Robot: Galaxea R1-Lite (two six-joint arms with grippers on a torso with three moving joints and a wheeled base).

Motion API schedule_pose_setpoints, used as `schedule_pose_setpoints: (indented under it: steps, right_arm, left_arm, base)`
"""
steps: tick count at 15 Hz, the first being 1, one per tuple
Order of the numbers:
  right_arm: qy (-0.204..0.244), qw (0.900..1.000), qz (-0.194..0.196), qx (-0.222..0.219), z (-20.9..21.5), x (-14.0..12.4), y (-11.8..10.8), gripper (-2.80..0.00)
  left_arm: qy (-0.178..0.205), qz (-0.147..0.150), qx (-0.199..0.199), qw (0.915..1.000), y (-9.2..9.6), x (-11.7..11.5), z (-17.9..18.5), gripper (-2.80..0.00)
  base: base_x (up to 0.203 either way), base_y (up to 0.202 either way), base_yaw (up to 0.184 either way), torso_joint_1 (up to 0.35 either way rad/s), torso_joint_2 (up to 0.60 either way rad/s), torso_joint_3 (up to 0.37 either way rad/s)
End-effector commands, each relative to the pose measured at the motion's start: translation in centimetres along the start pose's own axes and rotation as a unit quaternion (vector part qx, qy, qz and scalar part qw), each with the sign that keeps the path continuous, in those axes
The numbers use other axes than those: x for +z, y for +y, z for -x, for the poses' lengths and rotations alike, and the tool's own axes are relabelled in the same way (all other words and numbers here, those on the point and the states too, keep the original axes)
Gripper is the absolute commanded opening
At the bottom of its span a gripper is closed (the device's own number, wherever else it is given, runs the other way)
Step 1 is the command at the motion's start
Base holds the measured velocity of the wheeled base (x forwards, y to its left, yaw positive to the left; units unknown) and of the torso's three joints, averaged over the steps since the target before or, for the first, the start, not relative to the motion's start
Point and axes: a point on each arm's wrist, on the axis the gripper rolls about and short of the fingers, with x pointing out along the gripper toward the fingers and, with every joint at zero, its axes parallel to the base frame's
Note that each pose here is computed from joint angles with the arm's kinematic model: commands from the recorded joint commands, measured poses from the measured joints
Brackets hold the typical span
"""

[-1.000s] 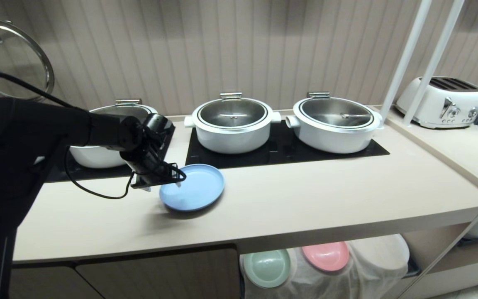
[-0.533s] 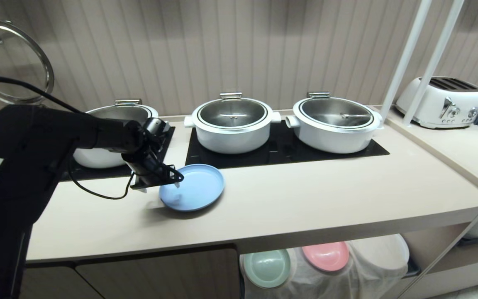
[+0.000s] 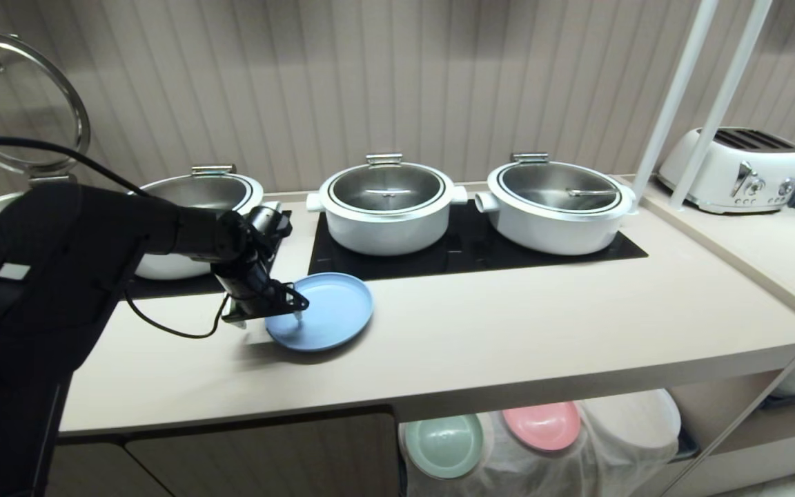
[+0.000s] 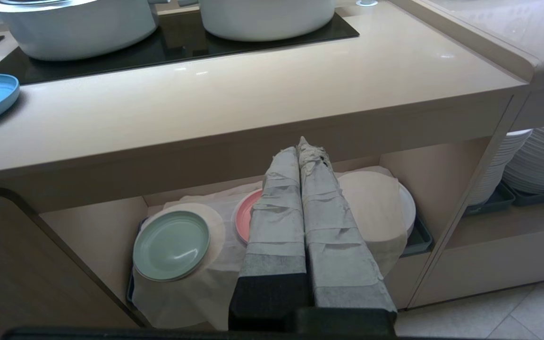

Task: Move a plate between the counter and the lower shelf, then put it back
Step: Pick up the plate

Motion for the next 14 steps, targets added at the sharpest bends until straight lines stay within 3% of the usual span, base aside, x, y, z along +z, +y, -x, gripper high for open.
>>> schedule_pose_setpoints:
  steps: [1,11,12,13,14]
  right_arm:
    - [-0.001,1.0,0.0,0.0,0.0,0.01,0.0,-2.8]
    - [0.0,1.0,0.0,0.0,0.0,0.0,0.0,-2.8]
    - [0.0,1.0,0.0,0.0,0.0,0.0,0.0,-2.8]
    - [0.0,1.0,0.0,-0.001,0.0,0.0,0.0,-2.8]
    - [0.0,1.0,0.0,0.0,0.0,0.0,0.0,-2.8]
  left_arm:
    - [0.005,0.001,0.003,1.0,0.01,-0.16,-0.3,0.0]
    - [0.011,0.0,0.003,0.9999,-0.08,-0.4,-0.51,0.0]
    - [0.011,0.0,0.004,0.9999,-0.07,-0.43,-0.54,-0.28]
    - [0.011,0.0,0.004,0.9999,-0.08,-0.42,-0.58,-2.8]
    - [0.009,0.0,0.003,1.0,-0.11,-0.34,-0.53,-2.8]
  base:
    - [0.0,0.0,0.0,0.0,0.0,0.0]
    - [0.0,0.0,0.0,0.0,0.0,0.0]
    - [0.0,0.0,0.0,0.0,0.0,0.0]
    - [0.0,0.0,0.0,0.0,0.0,0.0]
    - [0.0,0.0,0.0,0.0,0.0,0.0]
